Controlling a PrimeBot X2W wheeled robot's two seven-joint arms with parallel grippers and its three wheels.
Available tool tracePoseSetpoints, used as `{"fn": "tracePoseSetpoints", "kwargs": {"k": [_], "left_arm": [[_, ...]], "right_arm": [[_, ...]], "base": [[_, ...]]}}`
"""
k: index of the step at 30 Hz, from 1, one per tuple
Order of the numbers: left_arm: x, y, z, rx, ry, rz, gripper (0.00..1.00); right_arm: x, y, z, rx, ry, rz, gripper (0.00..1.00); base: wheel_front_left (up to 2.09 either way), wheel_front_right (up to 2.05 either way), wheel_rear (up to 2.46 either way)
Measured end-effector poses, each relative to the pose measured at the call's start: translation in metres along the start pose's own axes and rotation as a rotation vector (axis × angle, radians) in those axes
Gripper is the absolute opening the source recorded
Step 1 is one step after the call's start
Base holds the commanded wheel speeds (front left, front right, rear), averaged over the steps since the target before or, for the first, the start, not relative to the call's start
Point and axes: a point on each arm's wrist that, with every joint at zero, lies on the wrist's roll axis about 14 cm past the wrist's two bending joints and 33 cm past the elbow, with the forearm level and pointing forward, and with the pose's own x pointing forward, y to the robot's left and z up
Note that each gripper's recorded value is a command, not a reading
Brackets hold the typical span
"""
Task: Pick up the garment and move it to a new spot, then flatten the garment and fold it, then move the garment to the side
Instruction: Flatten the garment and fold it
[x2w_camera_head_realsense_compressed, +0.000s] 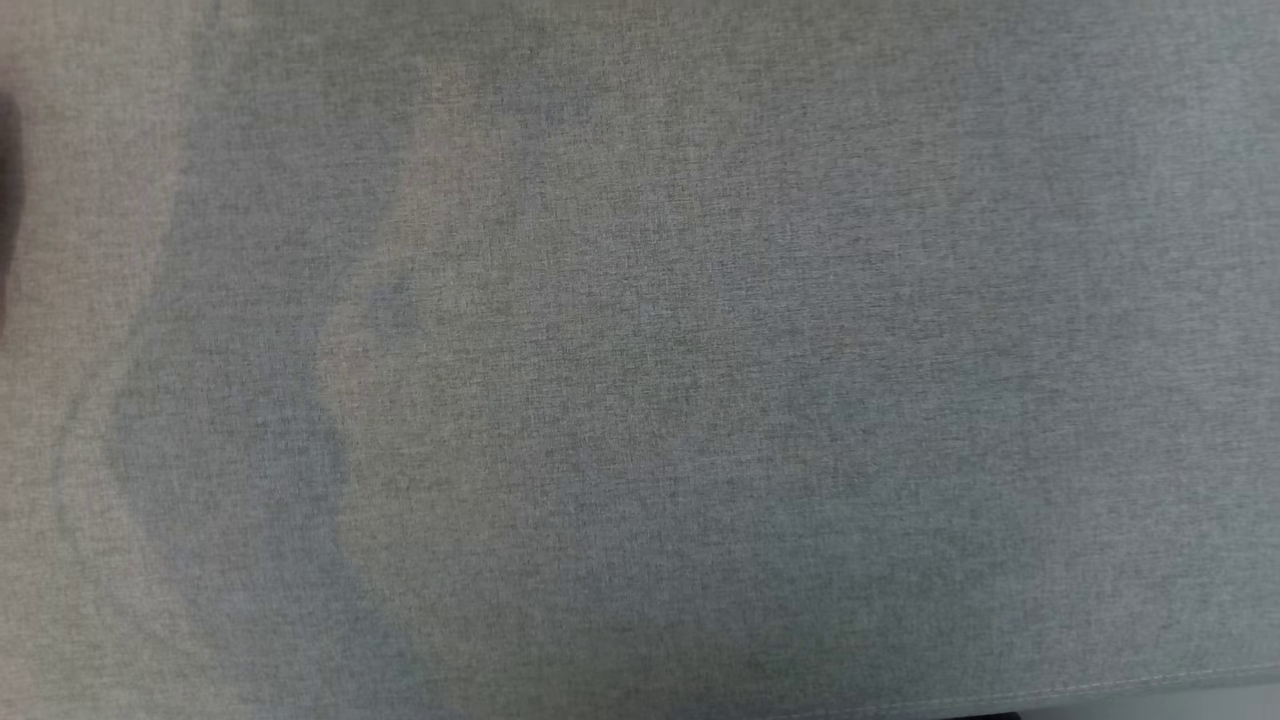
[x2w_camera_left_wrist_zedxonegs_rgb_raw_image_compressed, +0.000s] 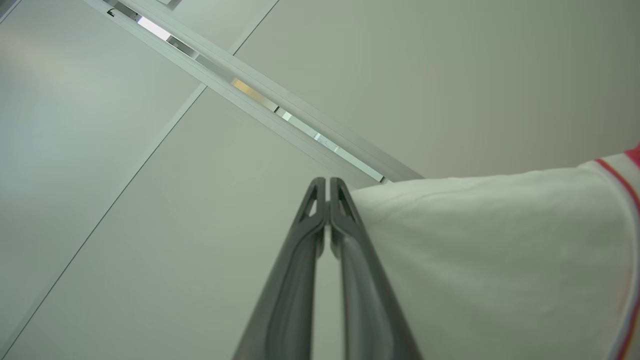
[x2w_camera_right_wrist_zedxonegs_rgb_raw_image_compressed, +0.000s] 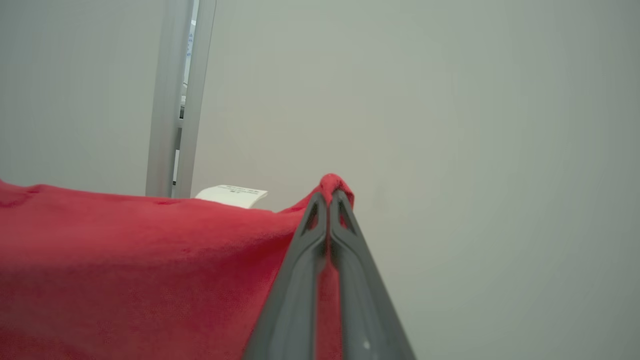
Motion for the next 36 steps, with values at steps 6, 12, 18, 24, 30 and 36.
{"fn": "tracePoseSetpoints", "kwargs": {"k": [6,12,18,24,30,36], "left_arm": [[-0.013,-0.040,-0.006,-0.082,-0.025,-0.041,0.00],[-0.078,-0.093,-0.020,-0.275,0.041,-0.083,0.00],[-0.162,-0.137,-0.018,-0.490,0.181,-0.142,0.00],[-0.257,-0.179,0.005,-0.743,0.394,-0.179,0.00],[-0.315,-0.194,0.051,-0.927,0.499,-0.183,0.00],[-0.351,-0.192,0.085,-0.974,0.553,-0.160,0.00]], "right_arm": [[-0.009,0.024,-0.050,0.010,0.065,0.064,0.00],[-0.046,0.048,-0.095,0.070,0.156,0.124,0.00],[-0.102,0.049,-0.104,0.142,0.201,0.121,0.00],[-0.186,0.050,-0.115,0.252,0.326,0.089,0.00],[-0.251,0.048,-0.108,0.304,0.411,0.049,0.00],[-0.299,0.042,-0.093,0.324,0.437,-0.029,0.00]], "base": [[0.00,0.00,0.00],[0.00,0.00,0.00],[0.00,0.00,0.00],[0.00,0.00,0.00],[0.00,0.00,0.00],[0.00,0.00,0.00]]}}
